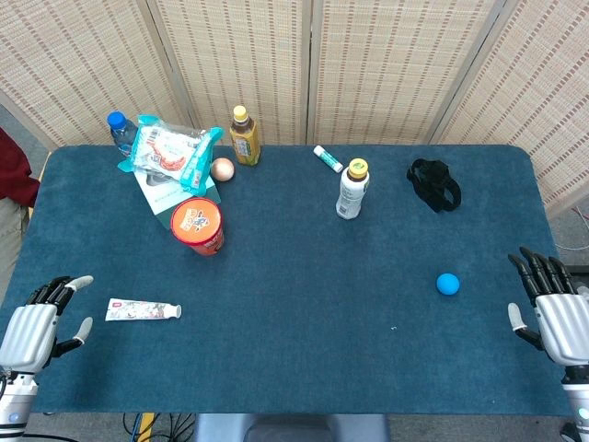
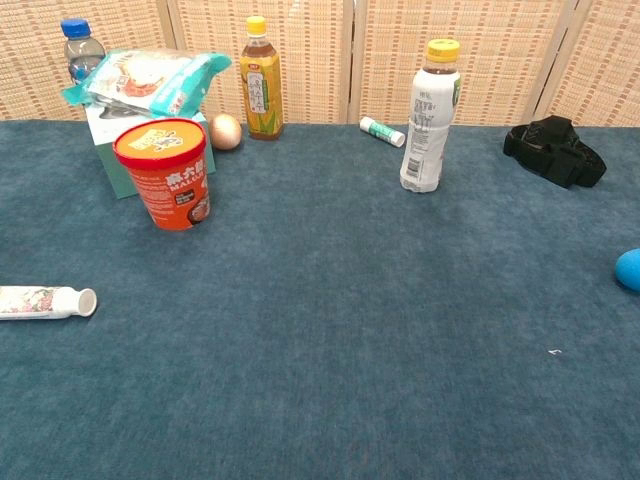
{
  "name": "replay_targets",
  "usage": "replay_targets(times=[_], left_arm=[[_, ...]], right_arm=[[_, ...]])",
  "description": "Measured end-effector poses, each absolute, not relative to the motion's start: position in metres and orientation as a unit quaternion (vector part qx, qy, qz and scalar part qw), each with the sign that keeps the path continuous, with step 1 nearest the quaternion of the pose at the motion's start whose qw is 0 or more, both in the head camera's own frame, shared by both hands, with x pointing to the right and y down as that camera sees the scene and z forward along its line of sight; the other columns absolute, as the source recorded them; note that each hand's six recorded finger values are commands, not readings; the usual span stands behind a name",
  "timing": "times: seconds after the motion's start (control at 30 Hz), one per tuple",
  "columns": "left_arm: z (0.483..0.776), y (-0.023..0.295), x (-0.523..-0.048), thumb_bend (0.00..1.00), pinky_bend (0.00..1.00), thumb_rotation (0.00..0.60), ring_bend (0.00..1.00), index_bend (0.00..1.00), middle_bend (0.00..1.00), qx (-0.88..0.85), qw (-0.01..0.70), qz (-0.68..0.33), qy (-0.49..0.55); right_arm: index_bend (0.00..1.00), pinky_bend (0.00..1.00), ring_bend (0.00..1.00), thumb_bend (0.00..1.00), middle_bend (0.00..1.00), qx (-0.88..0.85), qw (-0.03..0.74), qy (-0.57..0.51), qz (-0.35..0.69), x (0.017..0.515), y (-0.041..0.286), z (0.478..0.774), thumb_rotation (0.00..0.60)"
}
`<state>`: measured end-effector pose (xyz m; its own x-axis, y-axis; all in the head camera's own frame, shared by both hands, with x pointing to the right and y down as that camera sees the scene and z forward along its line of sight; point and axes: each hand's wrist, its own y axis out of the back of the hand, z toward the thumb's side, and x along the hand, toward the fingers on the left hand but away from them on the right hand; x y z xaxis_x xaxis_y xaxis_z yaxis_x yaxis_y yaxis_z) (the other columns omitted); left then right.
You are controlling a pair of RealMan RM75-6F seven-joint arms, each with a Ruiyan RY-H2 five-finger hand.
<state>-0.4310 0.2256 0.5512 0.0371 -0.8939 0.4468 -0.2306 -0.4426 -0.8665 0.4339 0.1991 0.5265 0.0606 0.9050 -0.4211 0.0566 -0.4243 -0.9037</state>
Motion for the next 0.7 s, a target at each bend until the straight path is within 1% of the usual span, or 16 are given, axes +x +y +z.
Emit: replay_targets(times=[0.2, 0.33, 0.53, 0.7], left_arm=[[0.552, 0.222, -0.427, 0.34, 0.17, 0.6, 0.15, 0.22, 0.24, -0.658, 0.307, -0.538, 0.427], [0.557, 0.215, -0.42, 0.33, 0.17, 0.6, 0.15, 0.22, 0.23, -0.677, 0.304, -0.526, 0.416], [0.578, 0.206, -0.404, 0.29, 0.17, 0.6, 0.15, 0.22, 0.23, -0.709, 0.3, -0.533, 0.351], [0.607, 0.198, -0.383, 0.28, 0.17, 0.6, 0.15, 0.22, 0.23, -0.73, 0.299, -0.545, 0.284]], right_arm=[[0.06, 0.04, 0.0, 0.42, 0.04, -0.621, 0.391, -0.399, 0.549, 0.431, 0.192, 0.519, 0.6], [0.06, 0.04, 0.0, 0.41, 0.04, -0.605, 0.417, -0.421, 0.532, 0.43, 0.178, 0.505, 0.6], [0.06, 0.04, 0.0, 0.41, 0.04, -0.585, 0.439, -0.436, 0.525, 0.429, 0.164, 0.487, 0.6], [0.06, 0.04, 0.0, 0.41, 0.04, -0.587, 0.437, -0.428, 0.529, 0.427, 0.163, 0.49, 0.6]])
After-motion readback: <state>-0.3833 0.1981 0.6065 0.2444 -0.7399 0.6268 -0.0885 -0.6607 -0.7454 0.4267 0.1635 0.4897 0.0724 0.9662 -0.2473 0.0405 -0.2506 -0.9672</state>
